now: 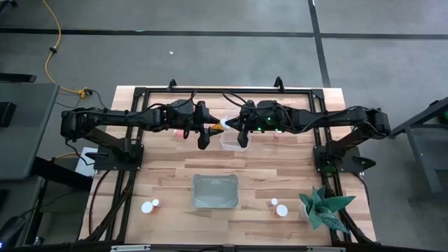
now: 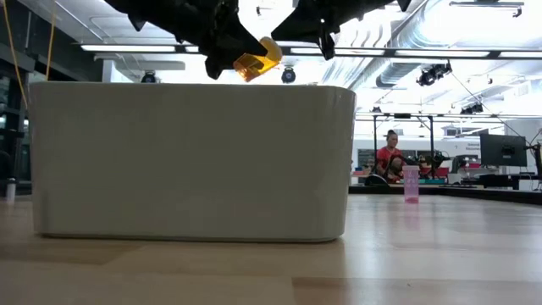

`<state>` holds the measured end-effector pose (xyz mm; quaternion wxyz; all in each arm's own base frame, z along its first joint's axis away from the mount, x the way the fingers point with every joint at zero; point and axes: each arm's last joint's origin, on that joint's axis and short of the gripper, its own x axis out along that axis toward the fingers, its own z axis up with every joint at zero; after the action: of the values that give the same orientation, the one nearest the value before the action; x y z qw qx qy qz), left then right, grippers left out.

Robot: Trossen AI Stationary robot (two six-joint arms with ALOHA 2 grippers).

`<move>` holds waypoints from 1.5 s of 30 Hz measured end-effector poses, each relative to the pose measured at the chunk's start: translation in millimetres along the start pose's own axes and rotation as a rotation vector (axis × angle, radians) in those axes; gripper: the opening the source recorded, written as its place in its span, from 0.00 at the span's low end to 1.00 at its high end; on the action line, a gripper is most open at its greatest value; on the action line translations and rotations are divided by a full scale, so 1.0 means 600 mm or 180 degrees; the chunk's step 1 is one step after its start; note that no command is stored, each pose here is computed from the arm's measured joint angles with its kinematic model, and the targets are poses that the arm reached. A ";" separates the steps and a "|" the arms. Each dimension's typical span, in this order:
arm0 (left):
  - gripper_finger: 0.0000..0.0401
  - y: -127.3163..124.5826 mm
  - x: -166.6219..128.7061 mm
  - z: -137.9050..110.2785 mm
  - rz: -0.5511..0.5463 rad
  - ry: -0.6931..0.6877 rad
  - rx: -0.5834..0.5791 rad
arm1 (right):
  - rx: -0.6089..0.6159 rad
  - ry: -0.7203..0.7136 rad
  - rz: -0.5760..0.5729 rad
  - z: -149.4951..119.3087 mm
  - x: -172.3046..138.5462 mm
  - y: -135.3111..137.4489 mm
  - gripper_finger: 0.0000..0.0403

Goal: Pick and place medicine bottles into bin by pill shape (circle, oval)
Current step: Put the top left orange pill bottle into the transparent bin

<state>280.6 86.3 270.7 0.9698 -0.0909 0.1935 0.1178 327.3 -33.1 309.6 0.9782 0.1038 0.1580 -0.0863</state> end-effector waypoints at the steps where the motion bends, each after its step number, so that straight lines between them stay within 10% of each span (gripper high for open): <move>1: 0.43 0.000 0.001 -0.005 -0.0023 0.0004 -0.0039 | -0.0001 -0.0016 0.0002 0.001 0.000 0.000 0.00; 12: 0.43 -0.008 -0.025 -0.088 -0.0251 -0.0228 -0.0606 | 0.0007 -0.0045 0.0022 0.003 -0.001 0.001 0.00; 29: 0.43 -0.024 -0.071 -0.267 0.0567 -0.0515 -0.0859 | 0.0366 0.0203 0.0283 -0.019 0.025 0.002 0.00; 45: 0.43 -0.030 -0.049 -0.290 0.0557 -0.0482 -0.0657 | 0.0935 0.1129 0.0087 -0.108 0.185 0.011 0.00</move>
<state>197.6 24.7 126.4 0.9531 -0.1638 0.1138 0.2276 413.4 -27.1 214.3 0.9105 0.2607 0.3118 -0.0756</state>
